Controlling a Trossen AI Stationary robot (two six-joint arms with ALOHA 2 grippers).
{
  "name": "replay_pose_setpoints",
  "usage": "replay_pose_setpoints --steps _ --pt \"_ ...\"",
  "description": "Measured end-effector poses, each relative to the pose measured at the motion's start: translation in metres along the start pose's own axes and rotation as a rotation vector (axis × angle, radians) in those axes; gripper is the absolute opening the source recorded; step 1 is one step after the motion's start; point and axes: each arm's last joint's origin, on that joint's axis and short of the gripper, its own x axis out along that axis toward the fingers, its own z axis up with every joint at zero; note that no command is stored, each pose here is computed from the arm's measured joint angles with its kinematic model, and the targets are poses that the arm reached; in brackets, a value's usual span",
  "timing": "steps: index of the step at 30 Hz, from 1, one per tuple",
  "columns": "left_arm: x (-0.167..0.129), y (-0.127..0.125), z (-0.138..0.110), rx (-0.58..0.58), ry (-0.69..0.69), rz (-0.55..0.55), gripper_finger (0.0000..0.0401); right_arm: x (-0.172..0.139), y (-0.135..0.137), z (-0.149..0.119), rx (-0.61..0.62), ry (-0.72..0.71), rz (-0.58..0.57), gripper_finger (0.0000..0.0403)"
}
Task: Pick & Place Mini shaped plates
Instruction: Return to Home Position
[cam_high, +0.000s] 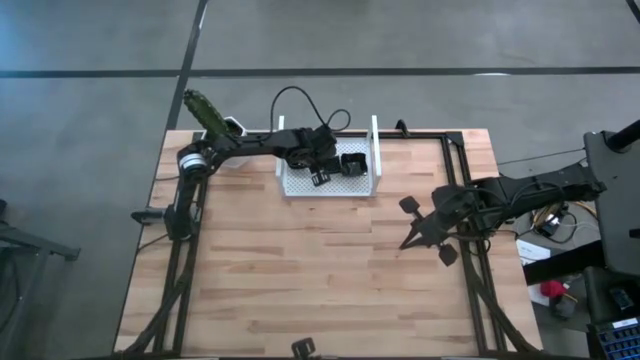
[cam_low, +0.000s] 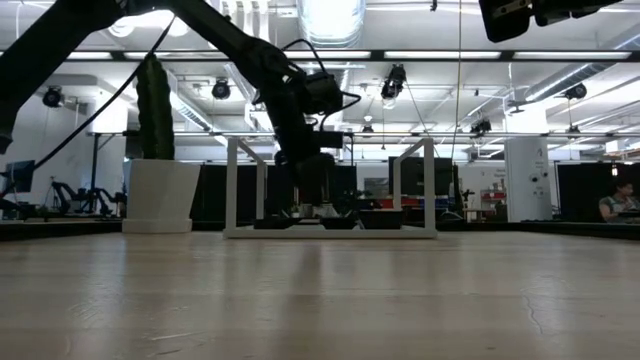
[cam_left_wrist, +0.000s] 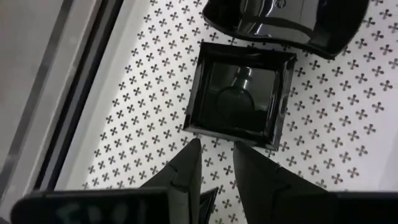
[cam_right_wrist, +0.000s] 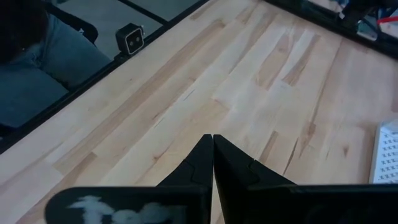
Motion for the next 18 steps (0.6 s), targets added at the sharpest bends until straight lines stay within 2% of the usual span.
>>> replay_pose_setpoints --steps 4,9,13,18 --pt "-0.017 -0.001 0.005 -0.003 -0.007 0.003 0.0086 -0.008 0.002 0.001 -0.011 -0.033 -0.01 0.0008" --pt "-0.062 -0.008 0.015 -0.006 -0.1 -0.003 0.0059 -0.026 0.007 0.004 -0.029 -0.112 -0.035 0.0008" --pt "-0.107 -0.024 0.021 0.031 -0.213 -0.026 0.0011 -0.041 0.011 0.004 -0.023 -0.174 -0.056 0.0008" --pt "-0.161 -0.054 0.017 0.105 -0.36 -0.048 0.0002 -0.056 0.015 0.003 -0.039 -0.227 -0.096 0.0008"
